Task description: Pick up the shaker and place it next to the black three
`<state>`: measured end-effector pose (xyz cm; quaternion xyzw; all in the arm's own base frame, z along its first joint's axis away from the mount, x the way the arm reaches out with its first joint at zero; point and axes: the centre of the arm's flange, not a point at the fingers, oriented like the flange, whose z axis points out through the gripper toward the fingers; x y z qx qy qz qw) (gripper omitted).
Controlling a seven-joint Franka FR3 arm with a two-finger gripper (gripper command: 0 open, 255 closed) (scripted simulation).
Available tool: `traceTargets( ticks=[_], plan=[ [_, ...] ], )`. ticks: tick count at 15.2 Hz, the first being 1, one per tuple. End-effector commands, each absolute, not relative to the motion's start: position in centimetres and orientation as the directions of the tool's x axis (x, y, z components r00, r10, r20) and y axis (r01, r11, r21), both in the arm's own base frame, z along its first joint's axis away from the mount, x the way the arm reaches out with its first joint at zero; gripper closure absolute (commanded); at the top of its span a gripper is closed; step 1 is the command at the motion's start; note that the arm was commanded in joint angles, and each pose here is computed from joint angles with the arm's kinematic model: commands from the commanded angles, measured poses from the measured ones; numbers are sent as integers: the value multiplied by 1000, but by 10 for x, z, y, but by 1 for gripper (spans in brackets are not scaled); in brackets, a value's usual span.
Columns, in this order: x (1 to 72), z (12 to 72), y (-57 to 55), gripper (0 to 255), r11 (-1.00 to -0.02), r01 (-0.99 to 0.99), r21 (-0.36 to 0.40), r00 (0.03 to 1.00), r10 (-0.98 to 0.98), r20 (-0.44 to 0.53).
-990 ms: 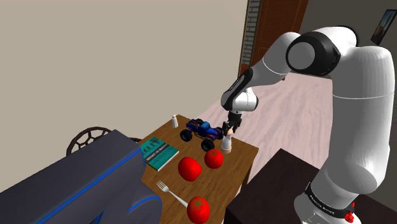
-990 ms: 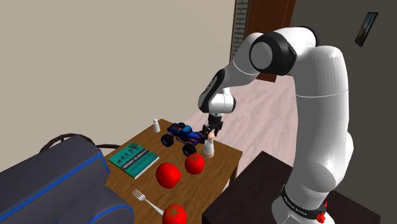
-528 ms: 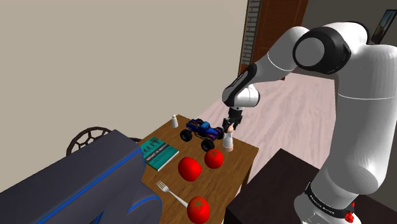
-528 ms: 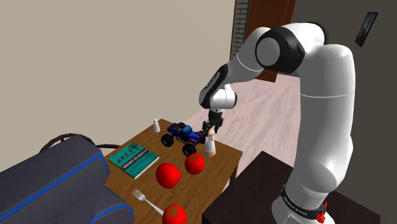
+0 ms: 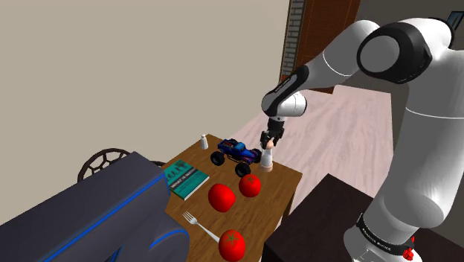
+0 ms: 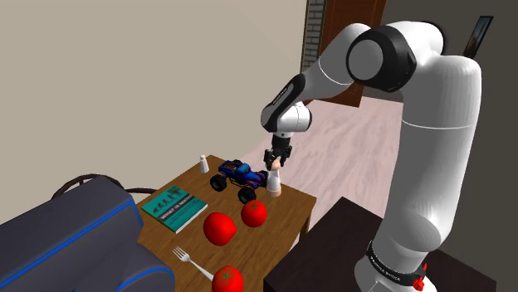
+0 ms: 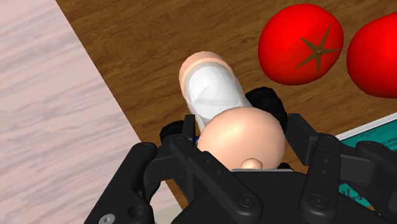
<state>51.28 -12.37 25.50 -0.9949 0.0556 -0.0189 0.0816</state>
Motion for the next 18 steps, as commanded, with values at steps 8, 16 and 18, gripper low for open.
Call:
traceTargets(
  ticks=[8,16,18],
  plan=[
    [512,303,-124,255,-981,-108,-164,993,-114,28],
    [512,345,-124,255,-981,-108,-164,993,-114,28],
    [512,356,-124,255,-981,-108,-164,993,-114,28]
  ],
)
